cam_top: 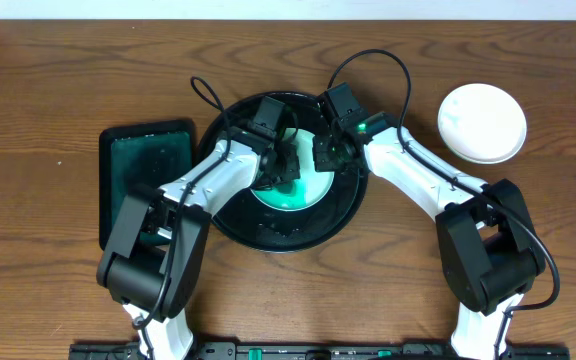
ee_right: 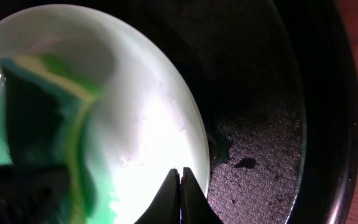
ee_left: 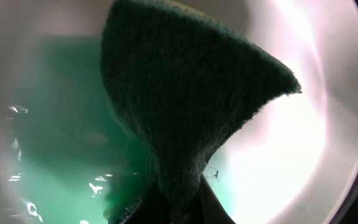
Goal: Clean dirty plates on tray and stack at the side
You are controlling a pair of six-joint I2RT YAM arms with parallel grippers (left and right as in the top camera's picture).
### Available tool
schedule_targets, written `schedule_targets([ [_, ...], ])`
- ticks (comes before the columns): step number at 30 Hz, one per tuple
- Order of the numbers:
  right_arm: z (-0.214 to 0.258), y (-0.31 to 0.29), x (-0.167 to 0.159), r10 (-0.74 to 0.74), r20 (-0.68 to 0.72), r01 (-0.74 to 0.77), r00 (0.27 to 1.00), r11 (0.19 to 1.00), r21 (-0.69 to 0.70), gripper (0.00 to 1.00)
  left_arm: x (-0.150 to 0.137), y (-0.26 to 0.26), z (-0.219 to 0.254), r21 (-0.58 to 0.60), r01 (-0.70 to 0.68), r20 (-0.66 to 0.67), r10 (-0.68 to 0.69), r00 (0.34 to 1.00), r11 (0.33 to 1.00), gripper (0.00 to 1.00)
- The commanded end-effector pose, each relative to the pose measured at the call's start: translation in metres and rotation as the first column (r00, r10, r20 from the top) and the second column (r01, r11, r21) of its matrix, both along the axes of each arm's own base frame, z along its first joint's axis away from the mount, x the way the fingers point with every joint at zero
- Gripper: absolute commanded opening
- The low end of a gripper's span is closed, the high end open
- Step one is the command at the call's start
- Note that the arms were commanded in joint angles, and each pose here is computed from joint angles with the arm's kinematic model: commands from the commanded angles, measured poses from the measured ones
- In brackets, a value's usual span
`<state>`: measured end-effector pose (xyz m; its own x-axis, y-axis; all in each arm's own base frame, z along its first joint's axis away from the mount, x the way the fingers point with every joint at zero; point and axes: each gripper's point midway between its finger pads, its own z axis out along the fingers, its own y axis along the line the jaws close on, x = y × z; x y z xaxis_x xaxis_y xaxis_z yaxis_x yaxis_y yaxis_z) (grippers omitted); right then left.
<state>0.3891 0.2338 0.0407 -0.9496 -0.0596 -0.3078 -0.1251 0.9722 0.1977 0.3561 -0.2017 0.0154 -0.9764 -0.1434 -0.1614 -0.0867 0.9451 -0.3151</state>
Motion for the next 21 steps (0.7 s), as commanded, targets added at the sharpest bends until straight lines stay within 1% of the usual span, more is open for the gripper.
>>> schedule_targets([
  [1, 0.002, 0.002, 0.003, 0.014, 0.005, -0.014, 1.000, 1.000, 0.006, 0.01, -0.043, -0.052, -0.014, -0.156, 0.108, -0.136, -0.130, 0.982, 0.982, 0.07],
  [6, 0.001, -0.002, 0.004, 0.003, -0.001, -0.003, 1.000, 1.000, 0.003, 0.01, -0.052, -0.065, -0.014, -0.162, 0.125, -0.140, -0.148, 0.979, 0.979, 0.07],
  [10, 0.001, -0.009, 0.006, -0.015, -0.006, 0.015, 1.000, 1.000, 0.002, 0.01, -0.055, -0.058, -0.017, -0.133, 0.107, -0.162, -0.128, 0.979, 0.985, 0.07],
  [13, 0.001, -0.013, 0.007, -0.031, -0.011, 0.031, 0.999, 1.000, 0.002, 0.01, -0.055, -0.037, -0.023, -0.048, 0.065, -0.185, -0.073, 0.980, 0.997, 0.07],
  [15, 0.001, -0.015, 0.008, -0.035, -0.011, 0.036, 0.999, 0.999, 0.002, 0.01, -0.054, -0.015, -0.029, 0.049, 0.038, -0.190, -0.028, 0.981, 0.998, 0.07],
  [18, 0.001, -0.017, 0.009, -0.040, -0.016, 0.040, 0.999, 0.999, 0.009, 0.01, -0.052, 0.020, -0.034, 0.195, 0.000, -0.182, 0.036, 0.983, 0.981, 0.07],
  [21, 0.001, -0.017, 0.010, -0.042, -0.016, 0.043, 0.999, 0.999, 0.011, 0.01, -0.051, 0.044, -0.035, 0.279, -0.028, -0.180, 0.081, 0.980, 0.960, 0.07],
])
